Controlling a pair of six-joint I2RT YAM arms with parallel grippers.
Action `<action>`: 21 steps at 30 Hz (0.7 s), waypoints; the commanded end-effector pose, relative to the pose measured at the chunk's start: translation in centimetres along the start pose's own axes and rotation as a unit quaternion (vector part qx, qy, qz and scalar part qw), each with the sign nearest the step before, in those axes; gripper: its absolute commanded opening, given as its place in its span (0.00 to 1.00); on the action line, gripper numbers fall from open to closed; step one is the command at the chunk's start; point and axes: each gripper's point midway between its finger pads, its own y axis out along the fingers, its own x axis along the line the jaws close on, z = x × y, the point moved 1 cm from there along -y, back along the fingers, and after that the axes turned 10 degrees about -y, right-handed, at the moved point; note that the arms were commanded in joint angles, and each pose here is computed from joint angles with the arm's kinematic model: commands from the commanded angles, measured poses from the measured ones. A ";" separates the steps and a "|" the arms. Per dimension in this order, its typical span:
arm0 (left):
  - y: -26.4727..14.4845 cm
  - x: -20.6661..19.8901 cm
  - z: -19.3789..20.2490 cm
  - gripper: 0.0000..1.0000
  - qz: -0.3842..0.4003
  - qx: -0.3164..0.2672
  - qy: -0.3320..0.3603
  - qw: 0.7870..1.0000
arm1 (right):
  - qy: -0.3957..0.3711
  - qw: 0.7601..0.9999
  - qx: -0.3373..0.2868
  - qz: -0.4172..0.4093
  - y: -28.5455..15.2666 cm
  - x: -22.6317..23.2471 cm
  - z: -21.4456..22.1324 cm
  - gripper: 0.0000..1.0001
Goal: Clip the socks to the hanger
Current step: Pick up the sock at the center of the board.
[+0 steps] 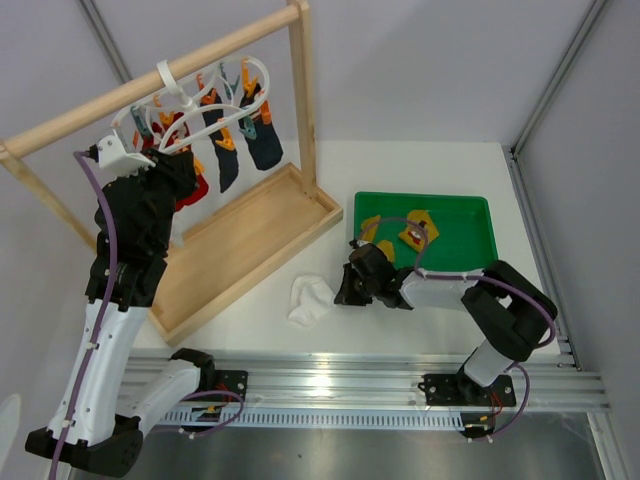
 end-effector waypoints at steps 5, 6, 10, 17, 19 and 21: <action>-0.4 0.4 1.1 0.01 -0.003 0.026 0.018 0.999 | -0.216 0.958 -0.185 -0.020 -5.5 5.3 -8.8 0.00; -0.5 0.3 1.0 0.01 -0.002 0.028 0.017 0.999 | -0.244 0.948 -0.202 -0.021 -6.3 6.2 -9.6 0.00; -0.7 0.0 0.9 0.01 0.001 0.034 0.014 0.999 | -0.366 0.888 -0.276 -0.031 -10.1 11.4 -13.4 0.00; -1.2 -0.8 0.8 0.01 0.015 0.043 0.002 0.999 | -0.477 0.798 -0.366 -0.040 -13.9 18.5 -17.9 0.00; -1.2 -0.9 1.0 0.01 0.020 0.047 0.000 0.999 | -0.494 0.776 -0.387 -0.053 -14.5 20.6 -18.9 0.00; -1.2 -1.0 1.1 0.01 0.022 0.050 -0.001 0.999 | -0.502 0.759 -0.411 -0.060 -15.4 22.3 -20.1 0.00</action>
